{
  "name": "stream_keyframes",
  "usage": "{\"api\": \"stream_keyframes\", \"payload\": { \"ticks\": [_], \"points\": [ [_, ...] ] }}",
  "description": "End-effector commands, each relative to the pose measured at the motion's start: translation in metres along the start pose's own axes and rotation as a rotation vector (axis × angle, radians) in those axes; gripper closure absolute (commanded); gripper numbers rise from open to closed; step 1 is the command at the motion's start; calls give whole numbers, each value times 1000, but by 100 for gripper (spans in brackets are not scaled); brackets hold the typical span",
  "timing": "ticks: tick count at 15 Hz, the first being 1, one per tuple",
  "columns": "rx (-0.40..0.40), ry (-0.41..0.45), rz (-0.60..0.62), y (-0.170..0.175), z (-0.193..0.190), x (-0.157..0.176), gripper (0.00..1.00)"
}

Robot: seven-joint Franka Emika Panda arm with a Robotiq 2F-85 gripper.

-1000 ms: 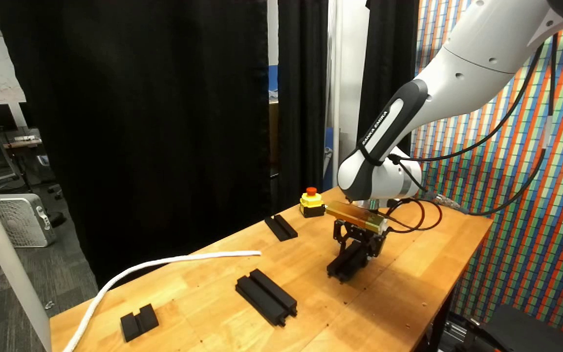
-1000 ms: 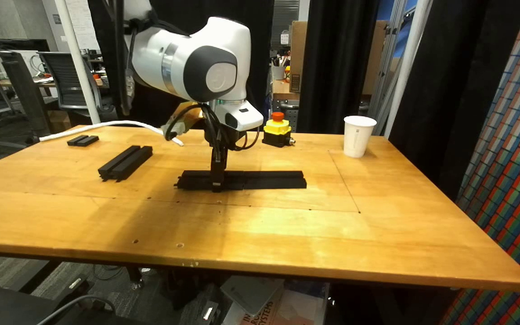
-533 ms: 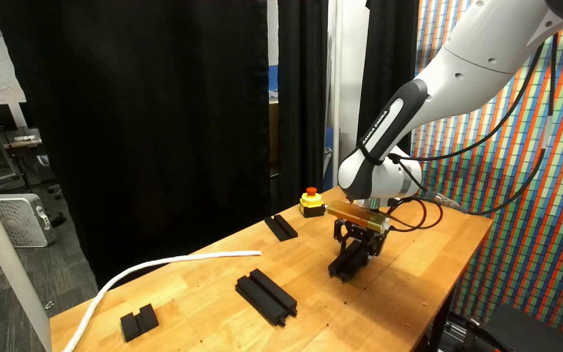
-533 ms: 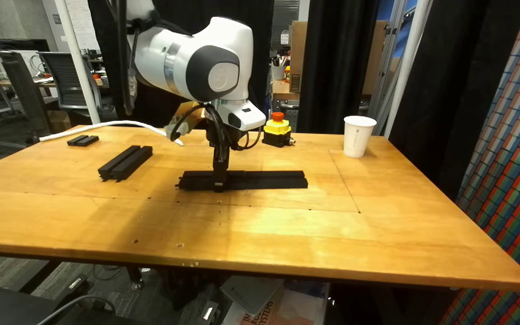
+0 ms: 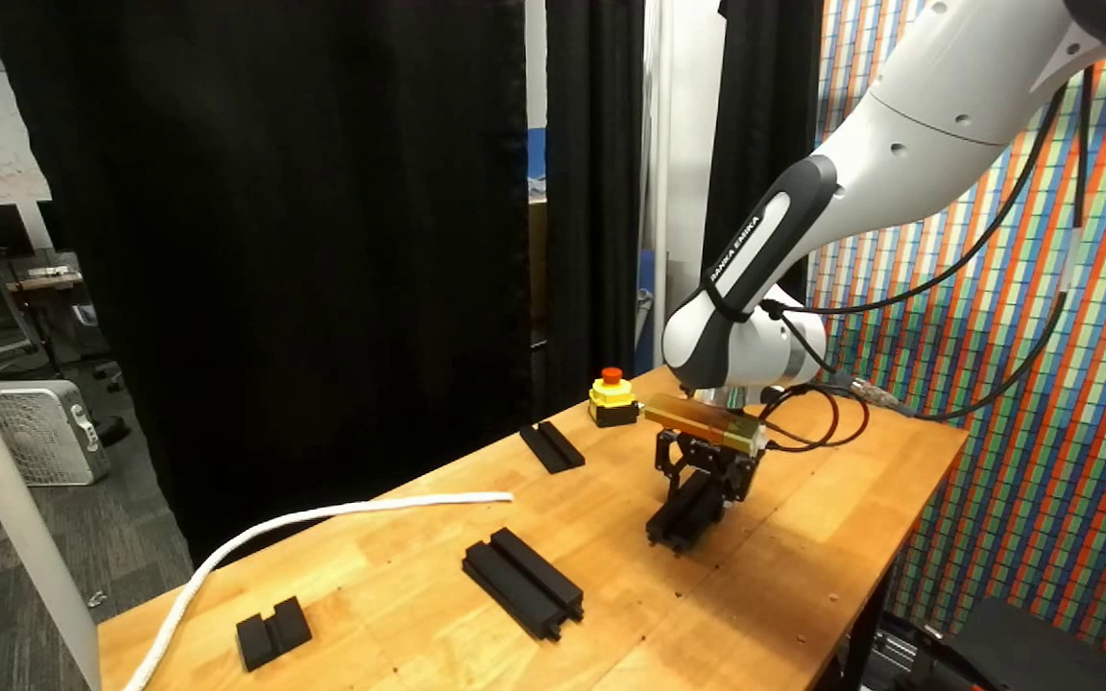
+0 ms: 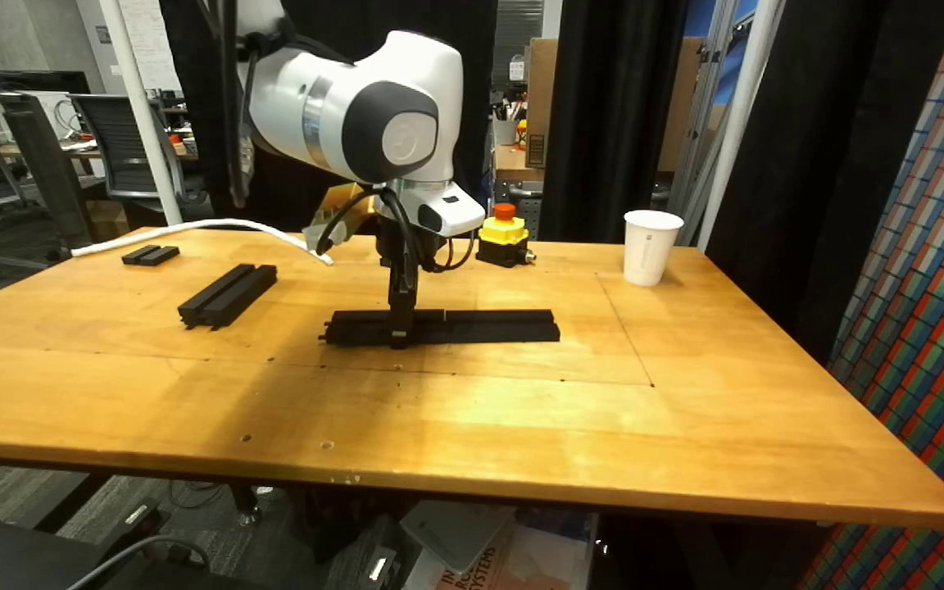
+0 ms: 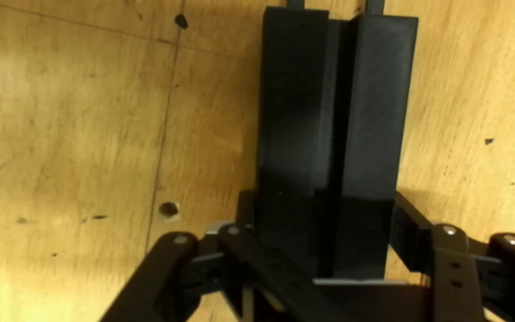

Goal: Connect the four black objects together

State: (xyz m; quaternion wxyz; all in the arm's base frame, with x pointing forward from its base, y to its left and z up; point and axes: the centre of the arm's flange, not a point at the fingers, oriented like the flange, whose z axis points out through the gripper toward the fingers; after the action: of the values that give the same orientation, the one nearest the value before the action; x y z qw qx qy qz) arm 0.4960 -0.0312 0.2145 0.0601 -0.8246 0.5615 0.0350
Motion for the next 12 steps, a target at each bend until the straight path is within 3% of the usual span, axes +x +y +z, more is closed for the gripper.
{"api": "stream_keyframes", "payload": {
  "ticks": [1, 12],
  "points": [
    [10, -16, -11, -11, 4, 12, 53],
    [5, -28, 3, -15, 4, 20, 53]
  ]
}}
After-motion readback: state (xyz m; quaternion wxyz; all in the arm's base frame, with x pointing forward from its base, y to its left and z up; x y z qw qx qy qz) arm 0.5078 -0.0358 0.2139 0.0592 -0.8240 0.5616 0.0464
